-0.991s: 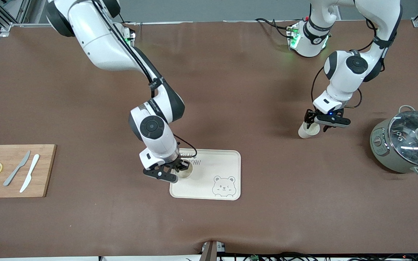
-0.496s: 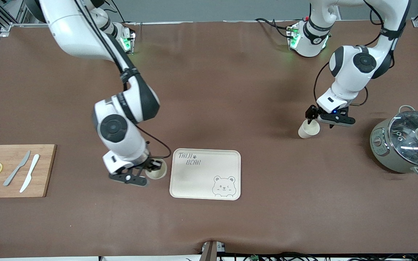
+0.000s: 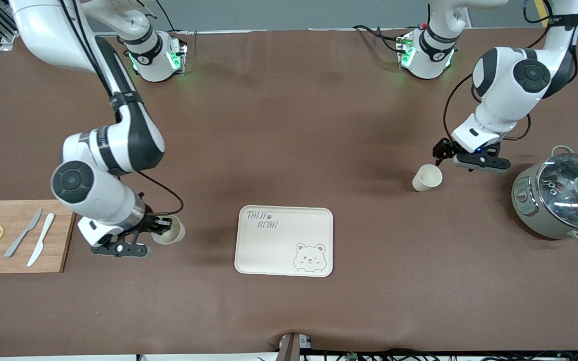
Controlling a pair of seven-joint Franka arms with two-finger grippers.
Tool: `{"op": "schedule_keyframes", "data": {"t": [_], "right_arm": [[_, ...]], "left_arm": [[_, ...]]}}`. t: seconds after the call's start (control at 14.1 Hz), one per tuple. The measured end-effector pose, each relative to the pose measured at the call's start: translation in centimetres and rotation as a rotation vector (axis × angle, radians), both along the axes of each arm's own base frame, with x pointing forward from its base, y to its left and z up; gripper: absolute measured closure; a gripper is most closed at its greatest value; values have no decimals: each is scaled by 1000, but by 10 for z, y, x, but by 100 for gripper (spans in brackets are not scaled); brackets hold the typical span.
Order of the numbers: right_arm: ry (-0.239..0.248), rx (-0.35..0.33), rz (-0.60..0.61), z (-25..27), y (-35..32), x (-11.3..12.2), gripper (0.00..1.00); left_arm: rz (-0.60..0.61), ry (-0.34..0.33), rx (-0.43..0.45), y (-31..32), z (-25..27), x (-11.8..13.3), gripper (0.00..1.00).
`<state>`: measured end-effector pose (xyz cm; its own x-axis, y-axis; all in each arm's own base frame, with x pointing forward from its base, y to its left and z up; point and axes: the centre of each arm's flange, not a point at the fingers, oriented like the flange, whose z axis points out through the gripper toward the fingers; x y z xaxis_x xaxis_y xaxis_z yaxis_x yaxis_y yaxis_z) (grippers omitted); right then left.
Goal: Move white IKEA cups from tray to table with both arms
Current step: 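Carry the cup toward the cutting board while the left gripper releases its cup, then lower the cup beside the board while the left gripper rises toward the pot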
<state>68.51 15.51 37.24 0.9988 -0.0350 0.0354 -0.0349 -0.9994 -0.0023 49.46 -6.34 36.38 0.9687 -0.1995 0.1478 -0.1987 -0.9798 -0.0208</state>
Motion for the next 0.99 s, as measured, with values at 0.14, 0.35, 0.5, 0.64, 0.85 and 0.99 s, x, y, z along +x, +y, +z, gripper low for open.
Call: {"op": "schedule_keyframes", "data": {"t": [0.14, 0.35, 0.5, 0.64, 0.85, 0.99], "right_arm": [[15, 1, 37, -2, -30, -4, 96], [15, 23, 92, -12, -77, -8, 96], [-4, 29, 126, -28, -103, -13, 96], [-28, 30, 155, -48, -120, -18, 96], [-70, 26, 184, -70, -138, -26, 96], [-94, 22, 188, -78, -147, -29, 96]], "left_arm": [[28, 1, -3, -2, 27, 15, 0], [75, -18, -12, -6, 57, 35, 0], [91, -44, -19, -8, 71, 48, 0], [98, -66, -23, -9, 87, 62, 0], [119, -78, -23, 0, 107, 80, 0], [134, -69, -21, 7, 118, 88, 0]]}}
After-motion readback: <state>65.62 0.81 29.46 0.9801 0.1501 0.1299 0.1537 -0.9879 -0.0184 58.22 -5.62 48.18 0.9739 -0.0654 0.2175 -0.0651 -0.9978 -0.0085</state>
